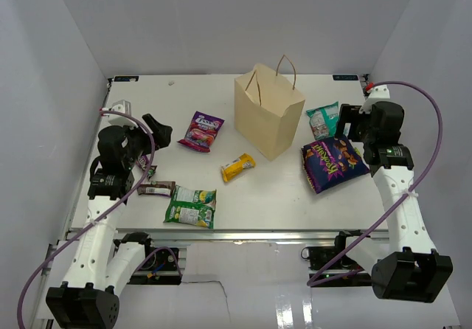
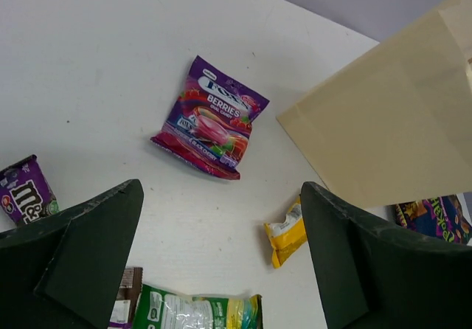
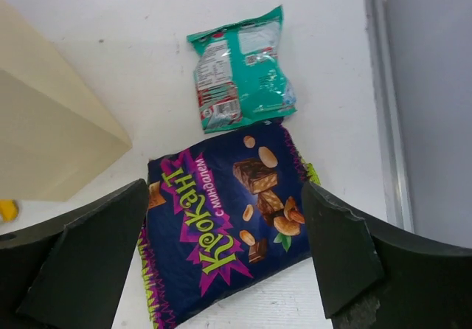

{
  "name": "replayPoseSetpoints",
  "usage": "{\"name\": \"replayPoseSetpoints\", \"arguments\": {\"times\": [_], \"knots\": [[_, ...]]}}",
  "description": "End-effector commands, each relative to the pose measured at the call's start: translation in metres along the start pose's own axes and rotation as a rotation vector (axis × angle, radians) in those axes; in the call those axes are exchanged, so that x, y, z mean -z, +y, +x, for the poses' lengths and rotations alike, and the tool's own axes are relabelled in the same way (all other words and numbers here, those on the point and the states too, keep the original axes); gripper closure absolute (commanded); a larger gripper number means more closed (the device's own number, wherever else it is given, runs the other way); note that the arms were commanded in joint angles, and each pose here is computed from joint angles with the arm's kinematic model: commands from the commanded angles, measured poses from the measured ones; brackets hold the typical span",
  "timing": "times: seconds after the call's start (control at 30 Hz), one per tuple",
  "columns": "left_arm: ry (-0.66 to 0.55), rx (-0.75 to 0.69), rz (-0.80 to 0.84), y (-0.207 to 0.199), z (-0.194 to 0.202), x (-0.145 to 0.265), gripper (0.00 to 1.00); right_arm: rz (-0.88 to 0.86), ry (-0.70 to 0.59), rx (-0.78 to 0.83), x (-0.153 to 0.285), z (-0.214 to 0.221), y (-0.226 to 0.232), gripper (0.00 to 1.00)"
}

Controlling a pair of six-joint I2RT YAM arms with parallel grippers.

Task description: Place the snacks into the paper bag

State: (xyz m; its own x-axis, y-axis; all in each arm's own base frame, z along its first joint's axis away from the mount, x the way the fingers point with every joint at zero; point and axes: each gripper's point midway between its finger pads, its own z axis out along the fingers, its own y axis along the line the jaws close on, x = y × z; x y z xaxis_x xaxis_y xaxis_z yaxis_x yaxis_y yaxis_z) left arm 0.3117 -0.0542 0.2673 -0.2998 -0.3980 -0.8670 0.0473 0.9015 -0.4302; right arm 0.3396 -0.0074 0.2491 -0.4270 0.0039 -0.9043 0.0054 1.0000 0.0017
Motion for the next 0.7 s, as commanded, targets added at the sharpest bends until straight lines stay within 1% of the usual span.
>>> {"name": "replayPoseSetpoints", "arguments": {"times": [0.0,0.03,0.07,0.1,0.13,0.17,0.23,0.27,0.3,0.33,0.37,0.4,0.43,0.47,0.5,0.53,0.57,0.6,0.63,0.67], "knots": [[0.054,0.011,0.064,-0.010,0.014,0.006,0.02,-0.195,-0.016,0.119,0.007,-0.002,0.029,0.10],[0.063,0.012,0.068,-0.010,0.016,0.007,0.02,-0.305,0.011,0.192,0.014,0.008,0.044,0.10],[0.074,0.017,0.071,-0.010,0.020,0.007,0.02,-0.446,-0.025,0.420,0.023,0.014,0.059,0.10],[0.095,0.023,0.080,-0.010,0.028,0.008,0.02,-0.708,-0.079,0.528,0.044,0.024,0.095,0.10],[0.103,0.027,0.087,-0.011,0.031,0.009,0.02,-0.869,-0.001,0.604,0.067,0.061,0.111,0.10],[0.115,0.037,0.089,-0.010,0.035,0.010,0.02,-0.967,-0.064,0.785,0.074,0.072,0.119,0.10],[0.144,0.050,0.090,-0.009,0.046,0.012,0.02,-1.108,-0.057,0.883,0.091,0.097,0.140,0.10],[0.154,0.058,0.090,-0.008,0.049,0.012,0.02,-1.209,0.012,0.901,0.109,0.124,0.144,0.10],[0.172,0.071,0.088,-0.008,0.054,0.013,0.02,-1.327,-0.057,1.039,0.122,0.137,0.158,0.10],[0.182,0.080,0.086,-0.007,0.057,0.013,0.02,-1.387,-0.055,1.085,0.130,0.150,0.162,0.10],[0.195,0.090,0.086,-0.007,0.060,0.013,0.02,-1.423,-0.069,1.135,0.132,0.159,0.168,0.10],[0.212,0.109,0.081,-0.007,0.065,0.014,0.02,-1.441,-0.035,1.198,0.129,0.177,0.169,0.10],[0.227,0.120,0.080,-0.006,0.069,0.014,0.02,-1.507,-0.040,1.266,0.135,0.190,0.182,0.10],[0.245,0.132,0.071,-0.004,0.074,0.013,0.02,-1.478,-0.111,1.333,0.122,0.187,0.196,0.09],[0.264,0.156,0.057,-0.002,0.079,0.014,0.02,-1.432,-0.069,1.369,0.111,0.196,0.198,0.07],[0.271,0.172,0.033,0.002,0.082,0.014,0.02,-1.462,-0.077,1.416,0.109,0.204,0.213,0.06],[0.297,0.208,0.008,0.005,0.090,0.016,0.02,-1.411,-0.157,1.472,0.097,0.192,0.233,0.04],[0.308,0.210,-0.007,0.008,0.094,0.016,0.02,-1.380,-0.168,1.470,0.086,0.185,0.241,0.03],[0.316,0.240,-0.025,0.009,0.096,0.018,0.02,-1.405,-0.125,1.469,0.077,0.194,0.254,0.01],[0.338,0.260,-0.050,0.013,0.104,0.020,0.02,-1.389,-0.151,1.473,0.067,0.187,0.267,0.04]]}}
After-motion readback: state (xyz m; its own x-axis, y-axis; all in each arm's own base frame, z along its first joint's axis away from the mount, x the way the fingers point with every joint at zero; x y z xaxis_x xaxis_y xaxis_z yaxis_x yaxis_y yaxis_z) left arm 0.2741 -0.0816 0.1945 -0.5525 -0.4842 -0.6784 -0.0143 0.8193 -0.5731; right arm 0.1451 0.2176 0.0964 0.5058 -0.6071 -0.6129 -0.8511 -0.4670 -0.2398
